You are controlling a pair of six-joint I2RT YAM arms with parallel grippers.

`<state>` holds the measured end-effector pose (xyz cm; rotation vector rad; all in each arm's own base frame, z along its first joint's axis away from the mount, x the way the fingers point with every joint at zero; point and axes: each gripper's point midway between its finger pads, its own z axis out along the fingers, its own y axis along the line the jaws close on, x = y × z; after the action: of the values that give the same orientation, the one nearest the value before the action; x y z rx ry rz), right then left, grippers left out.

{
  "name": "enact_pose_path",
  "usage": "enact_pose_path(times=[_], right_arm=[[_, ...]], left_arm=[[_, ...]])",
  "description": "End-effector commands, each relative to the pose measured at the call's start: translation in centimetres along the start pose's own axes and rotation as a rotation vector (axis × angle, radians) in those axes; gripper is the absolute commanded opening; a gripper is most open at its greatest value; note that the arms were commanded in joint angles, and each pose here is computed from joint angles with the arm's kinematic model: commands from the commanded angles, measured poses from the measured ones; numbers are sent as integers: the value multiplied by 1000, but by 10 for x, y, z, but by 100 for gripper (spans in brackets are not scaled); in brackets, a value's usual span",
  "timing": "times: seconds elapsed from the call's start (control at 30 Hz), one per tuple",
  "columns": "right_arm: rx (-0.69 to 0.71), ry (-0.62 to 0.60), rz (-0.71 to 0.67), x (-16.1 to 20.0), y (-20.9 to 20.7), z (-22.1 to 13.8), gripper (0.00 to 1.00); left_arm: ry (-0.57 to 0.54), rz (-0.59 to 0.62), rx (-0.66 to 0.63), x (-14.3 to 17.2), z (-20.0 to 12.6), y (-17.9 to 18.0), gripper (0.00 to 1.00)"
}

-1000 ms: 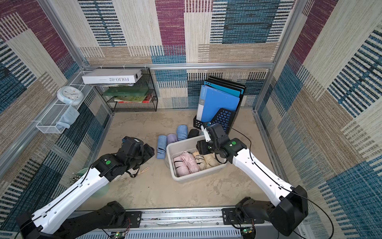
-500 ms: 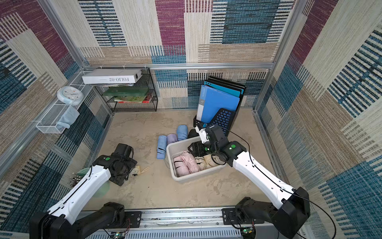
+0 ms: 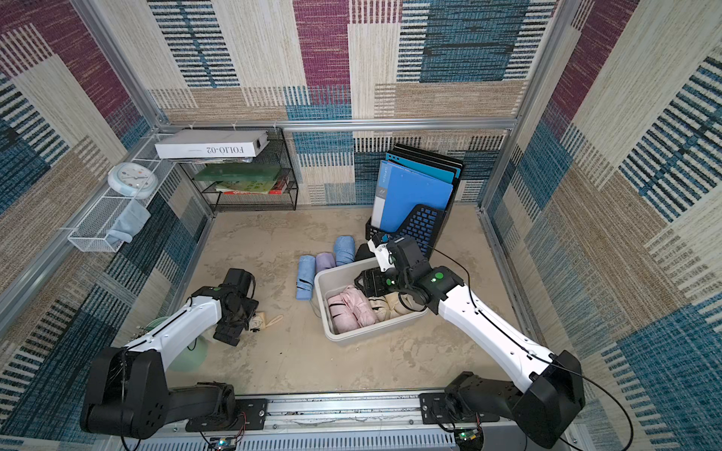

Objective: Put the umbrella into the storage box
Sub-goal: Pick up the umbrella from the center of the board.

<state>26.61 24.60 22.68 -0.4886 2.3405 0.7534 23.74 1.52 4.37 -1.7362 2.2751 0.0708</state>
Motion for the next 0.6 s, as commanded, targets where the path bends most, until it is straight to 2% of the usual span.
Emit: enact_pose_path(times=[0.0,0.27,0.57], right_arm=[[-2,-28,4,-5,2,-4,76],[2,-62,23,-9,3,-16,74],[6,-83,11,-13,4,-21,72]], left_arm=[[-11,-22,0,-1,7,-4,84],[20,-28,5,8,26,-11,67],[32,16,54,18,17,-21,43]])
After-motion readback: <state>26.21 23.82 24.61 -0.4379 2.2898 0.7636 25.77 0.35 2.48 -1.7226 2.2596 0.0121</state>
